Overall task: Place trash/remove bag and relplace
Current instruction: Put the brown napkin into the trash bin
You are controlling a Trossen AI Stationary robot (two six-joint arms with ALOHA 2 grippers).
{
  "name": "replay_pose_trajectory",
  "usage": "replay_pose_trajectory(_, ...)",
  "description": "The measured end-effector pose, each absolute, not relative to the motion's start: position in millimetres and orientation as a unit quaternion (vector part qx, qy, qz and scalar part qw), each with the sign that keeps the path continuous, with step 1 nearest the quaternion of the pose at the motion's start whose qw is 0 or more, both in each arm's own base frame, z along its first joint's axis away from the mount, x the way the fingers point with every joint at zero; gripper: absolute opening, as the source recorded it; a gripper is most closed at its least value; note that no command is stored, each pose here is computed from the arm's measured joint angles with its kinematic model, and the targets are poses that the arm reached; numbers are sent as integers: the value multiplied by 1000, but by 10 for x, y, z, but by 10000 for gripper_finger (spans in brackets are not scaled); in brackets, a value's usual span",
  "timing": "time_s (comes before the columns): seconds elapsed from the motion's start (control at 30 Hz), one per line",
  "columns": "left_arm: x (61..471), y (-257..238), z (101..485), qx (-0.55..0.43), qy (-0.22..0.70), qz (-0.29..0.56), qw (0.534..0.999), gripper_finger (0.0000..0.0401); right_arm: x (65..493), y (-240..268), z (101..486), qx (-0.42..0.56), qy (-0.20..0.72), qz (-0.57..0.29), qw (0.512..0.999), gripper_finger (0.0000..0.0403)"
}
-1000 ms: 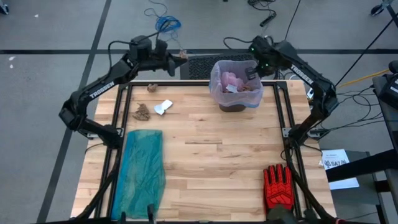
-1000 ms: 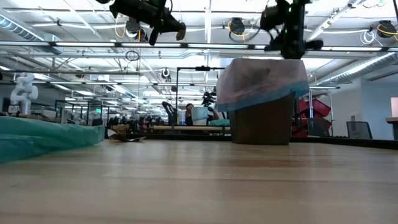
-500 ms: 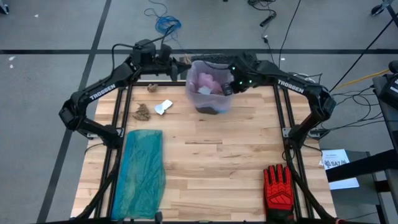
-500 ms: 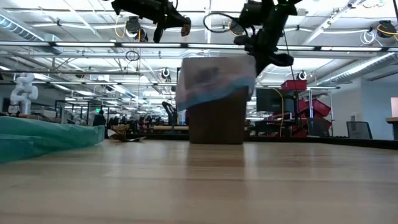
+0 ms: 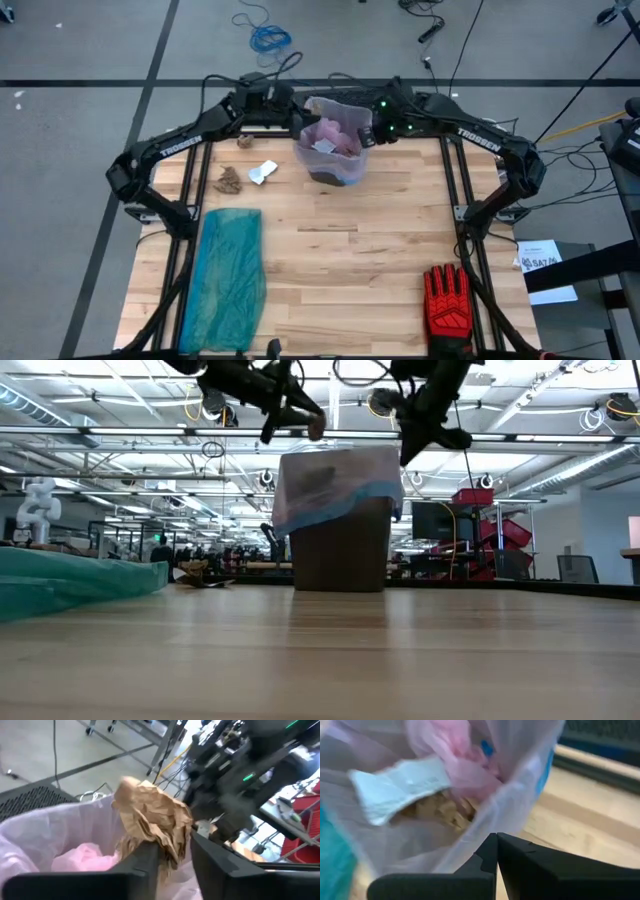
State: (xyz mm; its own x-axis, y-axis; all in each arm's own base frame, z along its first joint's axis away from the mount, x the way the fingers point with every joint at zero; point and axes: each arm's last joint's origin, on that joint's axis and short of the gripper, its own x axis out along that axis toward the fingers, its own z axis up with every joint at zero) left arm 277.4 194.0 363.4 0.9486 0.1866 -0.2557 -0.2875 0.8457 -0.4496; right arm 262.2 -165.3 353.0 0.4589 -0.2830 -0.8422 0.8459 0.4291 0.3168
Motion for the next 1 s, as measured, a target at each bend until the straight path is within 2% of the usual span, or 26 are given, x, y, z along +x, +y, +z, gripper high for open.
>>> replay_pose_trajectory(0.2, 2893, 2041, 3429, -258, 129, 133, 948, 181, 2622, -1633, 3937, 362, 314, -353, 804, 0)
replay_pose_trajectory(0.37, 2857, 2056, 3438, -204, 139, 150, 957, 191, 2576, -1621, 4230, 336, 279, -343, 832, 0)
replay_pose_trajectory(0.47, 2726, 2089, 3462, -172, 195, 208, 943, 191, 2547, -1601, 4372, 325, 261, -338, 844, 0)
replay_pose_trajectory(0.6, 2445, 2113, 3471, -86, 349, 327, 874, 191, 2506, -1573, 4516, 317, 244, -333, 854, 0)
replay_pose_trajectory(0.7, 2257, 2138, 3403, -42, 450, 374, 810, 191, 2493, -1565, 4569, 313, 237, -331, 858, 0)
replay_pose_trajectory(0.87, 1964, 2279, 3146, -92, 540, 378, 746, 191, 2488, -1562, 4583, 310, 236, -329, 860, 0)
replay_pose_trajectory(1.0, 1798, 2414, 2854, -126, 565, 387, 718, 191, 2490, -1561, 4582, 310, 237, -327, 861, 0)
